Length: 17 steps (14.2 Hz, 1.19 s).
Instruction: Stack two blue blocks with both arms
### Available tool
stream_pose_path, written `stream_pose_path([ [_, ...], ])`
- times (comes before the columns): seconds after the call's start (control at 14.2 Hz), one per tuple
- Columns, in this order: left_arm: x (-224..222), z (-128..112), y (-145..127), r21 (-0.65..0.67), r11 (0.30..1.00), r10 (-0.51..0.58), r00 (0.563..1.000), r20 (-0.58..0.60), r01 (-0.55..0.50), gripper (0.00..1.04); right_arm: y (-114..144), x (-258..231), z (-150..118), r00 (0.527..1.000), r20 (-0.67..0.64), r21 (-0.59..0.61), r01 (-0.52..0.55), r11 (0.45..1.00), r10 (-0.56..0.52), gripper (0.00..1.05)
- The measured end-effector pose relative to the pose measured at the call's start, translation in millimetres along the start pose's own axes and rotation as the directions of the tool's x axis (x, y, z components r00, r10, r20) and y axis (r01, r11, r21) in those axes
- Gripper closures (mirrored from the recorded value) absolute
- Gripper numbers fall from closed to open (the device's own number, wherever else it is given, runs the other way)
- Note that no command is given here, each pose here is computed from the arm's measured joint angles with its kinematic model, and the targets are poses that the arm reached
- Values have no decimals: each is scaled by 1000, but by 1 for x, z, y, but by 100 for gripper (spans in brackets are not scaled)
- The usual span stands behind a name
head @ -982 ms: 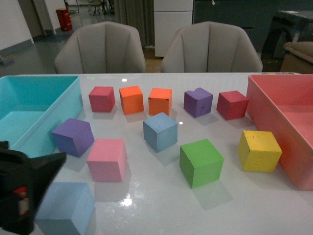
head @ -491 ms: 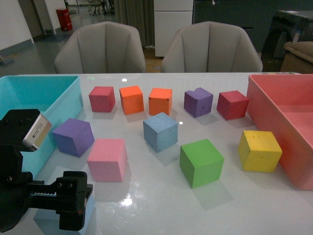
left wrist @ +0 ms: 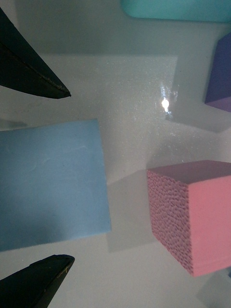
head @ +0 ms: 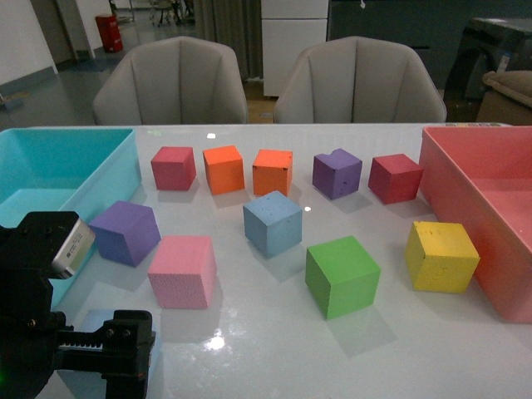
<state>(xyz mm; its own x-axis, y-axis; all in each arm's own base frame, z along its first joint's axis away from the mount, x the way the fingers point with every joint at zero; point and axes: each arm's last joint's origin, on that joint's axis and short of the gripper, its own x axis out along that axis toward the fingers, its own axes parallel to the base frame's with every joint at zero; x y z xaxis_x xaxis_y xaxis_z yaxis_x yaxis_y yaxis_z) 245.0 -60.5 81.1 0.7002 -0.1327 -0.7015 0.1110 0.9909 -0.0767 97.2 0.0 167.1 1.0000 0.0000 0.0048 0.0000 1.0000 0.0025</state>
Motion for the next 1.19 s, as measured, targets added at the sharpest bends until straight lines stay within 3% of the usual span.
stream_pose_path([
  [0.21, 9, -8, 1, 1, 1000, 6, 1000, -24, -6, 8, 0, 0, 0, 1000, 0, 0, 0, 1000, 0, 6],
  [0.49, -9, 5, -6, 18, 1000, -23, 999, 34, 23, 54, 0, 0, 0, 1000, 0, 0, 0, 1000, 0, 6],
  [0.56, -16, 10, -11, 30, 999, -40, 998, 56, 38, 58, 0, 0, 0, 1000, 0, 0, 0, 1000, 0, 6],
  [0.84, -20, 51, -42, 109, 989, -112, 985, 134, 97, 65, 0, 0, 0, 1000, 0, 0, 0, 1000, 0, 6],
  [1.19, 23, 124, -106, 246, 961, -157, 982, 107, 127, 66, 0, 0, 0, 1000, 0, 0, 0, 1000, 0, 6],
])
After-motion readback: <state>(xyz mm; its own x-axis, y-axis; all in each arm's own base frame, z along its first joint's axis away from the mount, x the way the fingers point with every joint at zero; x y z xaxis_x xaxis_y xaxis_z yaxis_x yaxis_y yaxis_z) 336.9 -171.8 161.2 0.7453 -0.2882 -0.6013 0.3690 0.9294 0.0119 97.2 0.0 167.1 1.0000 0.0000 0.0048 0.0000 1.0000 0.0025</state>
